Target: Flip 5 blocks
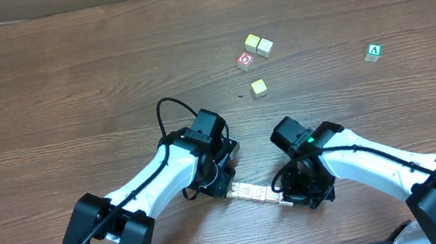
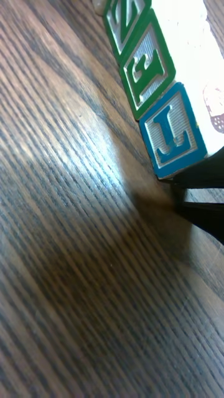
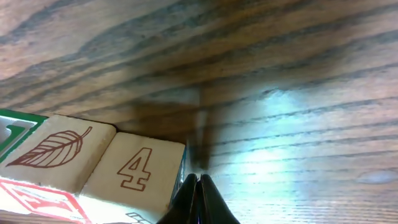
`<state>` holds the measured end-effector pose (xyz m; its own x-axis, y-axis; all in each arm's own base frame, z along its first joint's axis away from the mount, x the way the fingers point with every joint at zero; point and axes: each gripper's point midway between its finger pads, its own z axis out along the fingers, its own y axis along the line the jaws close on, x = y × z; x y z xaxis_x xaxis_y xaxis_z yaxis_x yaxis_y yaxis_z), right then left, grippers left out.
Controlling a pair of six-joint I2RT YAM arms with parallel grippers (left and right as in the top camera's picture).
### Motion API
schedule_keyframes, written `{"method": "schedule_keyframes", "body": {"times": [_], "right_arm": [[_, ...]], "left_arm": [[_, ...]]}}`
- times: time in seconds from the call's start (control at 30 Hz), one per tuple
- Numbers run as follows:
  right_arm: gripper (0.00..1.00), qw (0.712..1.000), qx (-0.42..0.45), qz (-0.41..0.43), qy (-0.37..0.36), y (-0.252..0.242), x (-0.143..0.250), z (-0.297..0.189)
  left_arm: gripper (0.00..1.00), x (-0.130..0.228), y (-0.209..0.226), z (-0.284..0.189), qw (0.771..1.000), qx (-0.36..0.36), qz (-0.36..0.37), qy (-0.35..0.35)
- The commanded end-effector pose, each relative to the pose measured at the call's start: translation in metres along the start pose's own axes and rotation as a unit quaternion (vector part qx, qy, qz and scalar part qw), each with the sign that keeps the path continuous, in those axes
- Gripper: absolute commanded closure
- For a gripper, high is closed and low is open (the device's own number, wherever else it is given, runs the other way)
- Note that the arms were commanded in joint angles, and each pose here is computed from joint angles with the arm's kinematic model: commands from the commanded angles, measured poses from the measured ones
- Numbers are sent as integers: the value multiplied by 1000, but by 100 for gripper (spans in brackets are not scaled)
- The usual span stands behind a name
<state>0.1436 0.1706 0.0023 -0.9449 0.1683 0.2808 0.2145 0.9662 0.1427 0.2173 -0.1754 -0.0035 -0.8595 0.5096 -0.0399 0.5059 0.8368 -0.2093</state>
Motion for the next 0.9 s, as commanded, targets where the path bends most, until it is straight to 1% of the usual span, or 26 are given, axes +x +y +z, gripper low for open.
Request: {"method": "schedule_keyframes", "body": {"times": [0.0, 0.17, 0.33, 0.87], "right_arm": [[96, 1000, -19, 3, 1, 10, 6, -3], [96, 999, -23, 22, -3, 14, 6, -2], [96, 999, -26, 33, -2, 16, 6, -1], [96, 994, -62, 90, 13, 31, 8, -3]], "left_arm": [[96, 1, 2, 3, 1000, -6, 0, 5], [96, 1, 2, 3, 1000, -6, 1, 4], [96, 0, 2, 3, 1000, -6, 16, 3], [96, -10, 23, 2, 997, -67, 32, -18]]}}
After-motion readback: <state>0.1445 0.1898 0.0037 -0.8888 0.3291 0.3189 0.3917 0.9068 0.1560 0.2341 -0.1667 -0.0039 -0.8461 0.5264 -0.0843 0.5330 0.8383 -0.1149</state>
